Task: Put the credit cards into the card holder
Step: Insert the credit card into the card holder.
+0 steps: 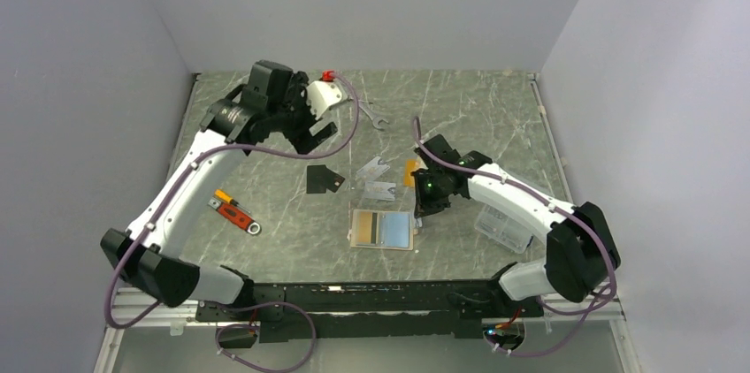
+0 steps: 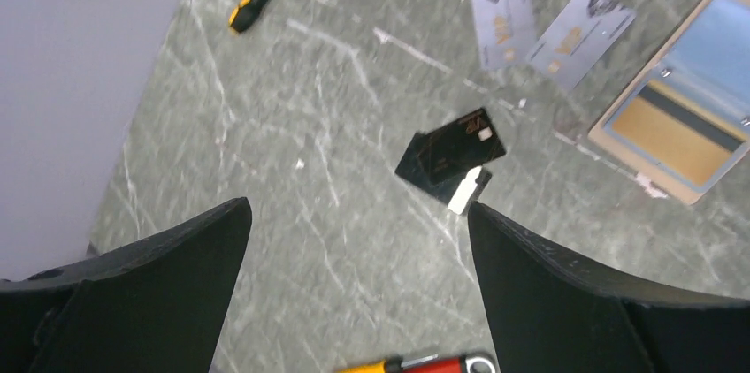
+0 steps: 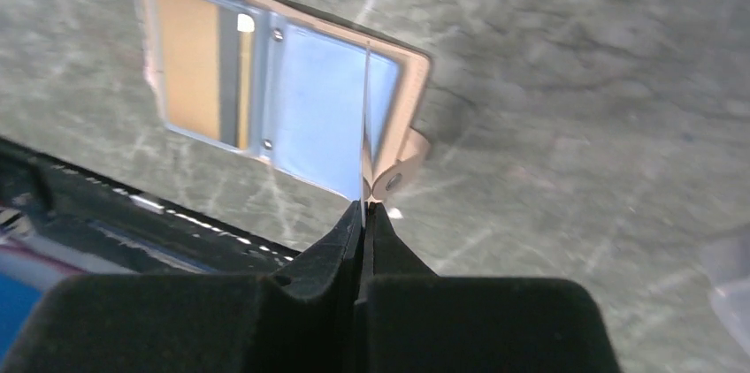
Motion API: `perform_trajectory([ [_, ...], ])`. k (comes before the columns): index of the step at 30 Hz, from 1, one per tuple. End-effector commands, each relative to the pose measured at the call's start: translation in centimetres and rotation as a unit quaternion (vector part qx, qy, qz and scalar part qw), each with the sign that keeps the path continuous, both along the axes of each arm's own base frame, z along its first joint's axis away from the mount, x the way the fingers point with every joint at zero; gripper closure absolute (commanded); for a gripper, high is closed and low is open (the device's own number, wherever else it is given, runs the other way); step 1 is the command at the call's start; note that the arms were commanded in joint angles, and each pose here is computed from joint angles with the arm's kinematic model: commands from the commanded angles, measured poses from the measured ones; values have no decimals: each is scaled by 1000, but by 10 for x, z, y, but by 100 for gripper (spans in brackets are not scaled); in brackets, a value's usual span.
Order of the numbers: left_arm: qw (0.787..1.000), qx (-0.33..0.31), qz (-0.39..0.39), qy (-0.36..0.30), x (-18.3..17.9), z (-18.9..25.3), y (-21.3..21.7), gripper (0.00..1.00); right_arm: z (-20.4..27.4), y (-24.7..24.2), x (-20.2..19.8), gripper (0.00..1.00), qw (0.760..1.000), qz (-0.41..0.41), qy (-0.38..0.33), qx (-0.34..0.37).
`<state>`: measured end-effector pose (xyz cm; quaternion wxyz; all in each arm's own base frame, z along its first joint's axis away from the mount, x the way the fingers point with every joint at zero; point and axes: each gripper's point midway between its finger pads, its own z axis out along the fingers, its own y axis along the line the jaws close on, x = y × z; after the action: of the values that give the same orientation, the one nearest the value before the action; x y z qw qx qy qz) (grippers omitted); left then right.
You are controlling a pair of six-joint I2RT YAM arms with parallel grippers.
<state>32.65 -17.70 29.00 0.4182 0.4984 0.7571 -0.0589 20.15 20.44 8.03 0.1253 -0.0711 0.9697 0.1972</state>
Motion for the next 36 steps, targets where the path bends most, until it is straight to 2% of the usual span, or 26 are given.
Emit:
perform_trajectory([
  [1,993,-34,64,-89,3,29,24,1,10,-36,-3,100,991,-4,-8,-133],
  [3,988,-86,96,-80,3,22,33,1,15,-29,-2,100,990,14,-9,-139],
  [7,994,-99,38,-19,-21,-5,20,1,21,1,-13,100,993,57,0,-101],
  [11,991,-137,0,11,-42,-22,5,12,6,18,-27,100,988,94,25,-118],
  [18,989,-136,-21,63,-63,-57,-2,19,-21,38,-31,100,981,122,52,-138],
  [25,989,-136,-29,57,-66,-56,-2,23,-36,39,-33,100,977,128,60,-159],
  [33,988,-137,-35,67,-66,-57,-5,25,-34,45,-29,76,982,114,44,-142],
  [35,987,-137,-37,69,-66,-57,-5,26,-33,45,-28,76,983,110,39,-141],
  [36,987,-138,-37,69,-66,-56,-6,27,-33,44,-27,79,983,108,34,-142],
])
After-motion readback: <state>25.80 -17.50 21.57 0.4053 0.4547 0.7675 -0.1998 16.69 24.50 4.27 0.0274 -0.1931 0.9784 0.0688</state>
